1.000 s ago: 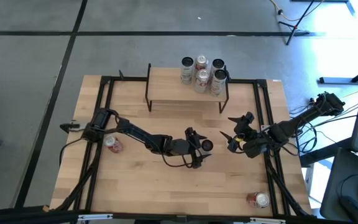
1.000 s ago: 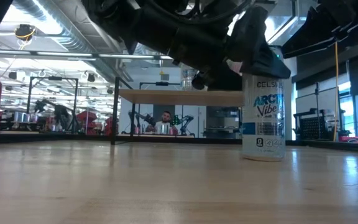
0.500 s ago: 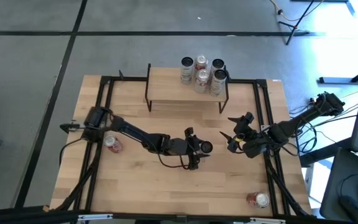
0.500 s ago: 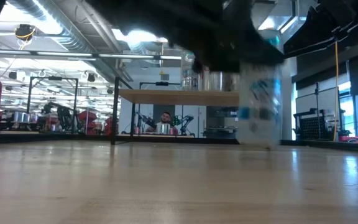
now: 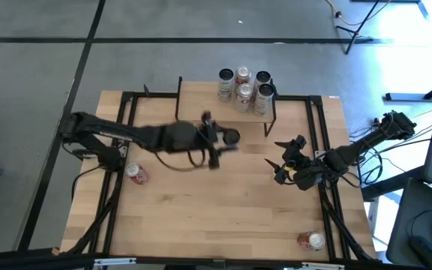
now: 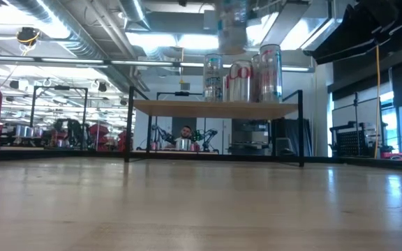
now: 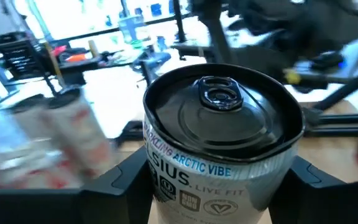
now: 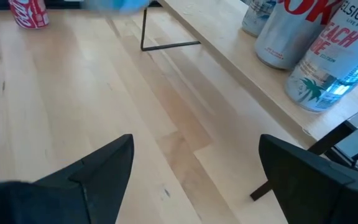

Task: Place canned beverage on shelf
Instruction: Put the white-blue soda can on the shelf aligned with the other white-blue soda can

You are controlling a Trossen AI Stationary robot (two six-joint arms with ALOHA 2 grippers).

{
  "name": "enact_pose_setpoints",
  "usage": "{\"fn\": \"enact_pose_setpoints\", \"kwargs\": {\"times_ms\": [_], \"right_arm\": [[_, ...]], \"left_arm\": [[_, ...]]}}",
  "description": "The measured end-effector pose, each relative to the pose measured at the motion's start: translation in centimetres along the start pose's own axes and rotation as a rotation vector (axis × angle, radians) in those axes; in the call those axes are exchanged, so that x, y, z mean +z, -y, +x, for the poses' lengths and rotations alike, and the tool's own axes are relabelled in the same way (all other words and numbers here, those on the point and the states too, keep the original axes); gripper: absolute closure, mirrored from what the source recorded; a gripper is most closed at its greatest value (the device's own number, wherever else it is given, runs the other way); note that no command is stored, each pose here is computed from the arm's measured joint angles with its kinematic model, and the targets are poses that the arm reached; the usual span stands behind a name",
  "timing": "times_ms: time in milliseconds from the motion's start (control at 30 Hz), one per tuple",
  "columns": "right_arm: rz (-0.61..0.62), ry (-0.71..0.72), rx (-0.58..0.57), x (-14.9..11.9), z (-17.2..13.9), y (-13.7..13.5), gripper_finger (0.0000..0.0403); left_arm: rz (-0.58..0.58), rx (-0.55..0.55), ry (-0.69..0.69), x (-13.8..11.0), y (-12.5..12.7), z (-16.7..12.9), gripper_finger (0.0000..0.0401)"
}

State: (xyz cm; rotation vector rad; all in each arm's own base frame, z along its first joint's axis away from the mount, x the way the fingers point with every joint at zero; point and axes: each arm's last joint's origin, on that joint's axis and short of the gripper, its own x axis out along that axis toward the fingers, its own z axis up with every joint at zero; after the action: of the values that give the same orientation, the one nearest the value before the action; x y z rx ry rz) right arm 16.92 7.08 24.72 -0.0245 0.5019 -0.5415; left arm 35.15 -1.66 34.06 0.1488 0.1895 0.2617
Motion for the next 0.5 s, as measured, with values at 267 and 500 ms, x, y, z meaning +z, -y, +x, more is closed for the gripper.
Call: {"fn": "enact_pose_setpoints", "kwargs": {"times_ms": [267,500], "right_arm": [[0.022,-0.003,0.007,0.0,0.0,0.0,0.0071],[-0.015,0.001,-0.01,0.0,0.1,0.1,0.0071]], "left_arm": [[-0.038,-0.006,-0.035,-0.5,-8.1,0.4,0.0198],[-0.095,0.019,-0.098,-3.3,-13.9,2.2,0.0197]]}}
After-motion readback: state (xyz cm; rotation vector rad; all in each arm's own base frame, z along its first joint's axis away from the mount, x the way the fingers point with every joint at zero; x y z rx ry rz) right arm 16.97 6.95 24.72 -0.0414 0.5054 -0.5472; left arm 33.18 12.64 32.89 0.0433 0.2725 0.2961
